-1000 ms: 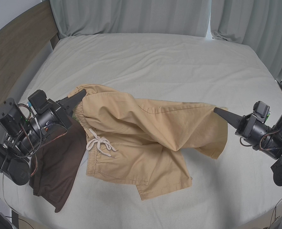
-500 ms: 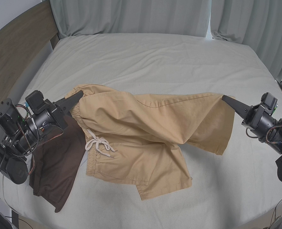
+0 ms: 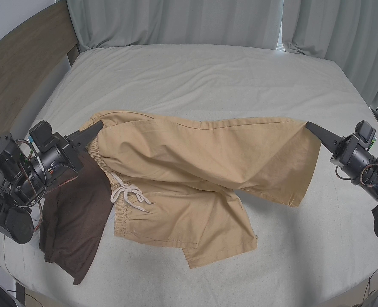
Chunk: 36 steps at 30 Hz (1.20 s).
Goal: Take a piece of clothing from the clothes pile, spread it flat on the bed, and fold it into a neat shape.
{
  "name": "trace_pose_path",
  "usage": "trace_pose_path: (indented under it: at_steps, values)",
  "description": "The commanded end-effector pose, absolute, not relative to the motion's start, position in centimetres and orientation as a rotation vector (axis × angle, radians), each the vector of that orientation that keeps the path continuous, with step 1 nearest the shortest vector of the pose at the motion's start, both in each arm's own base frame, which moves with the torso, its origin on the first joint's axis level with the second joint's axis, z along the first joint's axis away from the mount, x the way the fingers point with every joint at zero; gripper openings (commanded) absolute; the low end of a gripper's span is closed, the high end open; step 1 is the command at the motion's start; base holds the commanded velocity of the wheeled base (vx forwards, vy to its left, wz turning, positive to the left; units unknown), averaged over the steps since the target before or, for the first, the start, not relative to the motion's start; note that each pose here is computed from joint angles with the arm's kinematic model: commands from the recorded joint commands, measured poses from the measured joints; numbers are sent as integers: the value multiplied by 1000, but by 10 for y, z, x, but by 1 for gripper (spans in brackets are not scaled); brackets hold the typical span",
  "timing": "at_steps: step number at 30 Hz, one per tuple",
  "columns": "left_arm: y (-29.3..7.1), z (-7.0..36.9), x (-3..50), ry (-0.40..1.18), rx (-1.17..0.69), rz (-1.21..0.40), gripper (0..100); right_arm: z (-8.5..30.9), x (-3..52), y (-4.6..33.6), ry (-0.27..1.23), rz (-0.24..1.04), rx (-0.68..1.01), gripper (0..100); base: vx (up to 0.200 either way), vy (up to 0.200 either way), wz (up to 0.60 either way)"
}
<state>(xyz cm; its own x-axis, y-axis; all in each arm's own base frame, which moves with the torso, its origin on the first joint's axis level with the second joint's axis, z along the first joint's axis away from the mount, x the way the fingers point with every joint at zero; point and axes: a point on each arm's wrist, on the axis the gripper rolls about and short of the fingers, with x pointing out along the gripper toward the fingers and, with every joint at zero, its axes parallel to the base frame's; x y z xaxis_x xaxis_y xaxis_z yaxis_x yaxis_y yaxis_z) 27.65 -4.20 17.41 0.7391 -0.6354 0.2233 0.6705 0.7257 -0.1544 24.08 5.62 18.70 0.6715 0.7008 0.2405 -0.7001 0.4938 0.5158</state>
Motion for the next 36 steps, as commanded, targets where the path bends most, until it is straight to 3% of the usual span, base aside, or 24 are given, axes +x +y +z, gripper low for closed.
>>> trace_pose_path:
  at_steps: [1,29,36]
  values:
    - [-40,173,277,-156,-232,-721,0,186,242,55,3,842,626,0,0,0,0]
    - [-28,167,279,-130,-232,-699,0,183,255,46,-2,798,627,0,0,0,0]
    - [-51,143,290,-47,-246,-752,0,151,275,49,102,762,638,0,0,0,0]
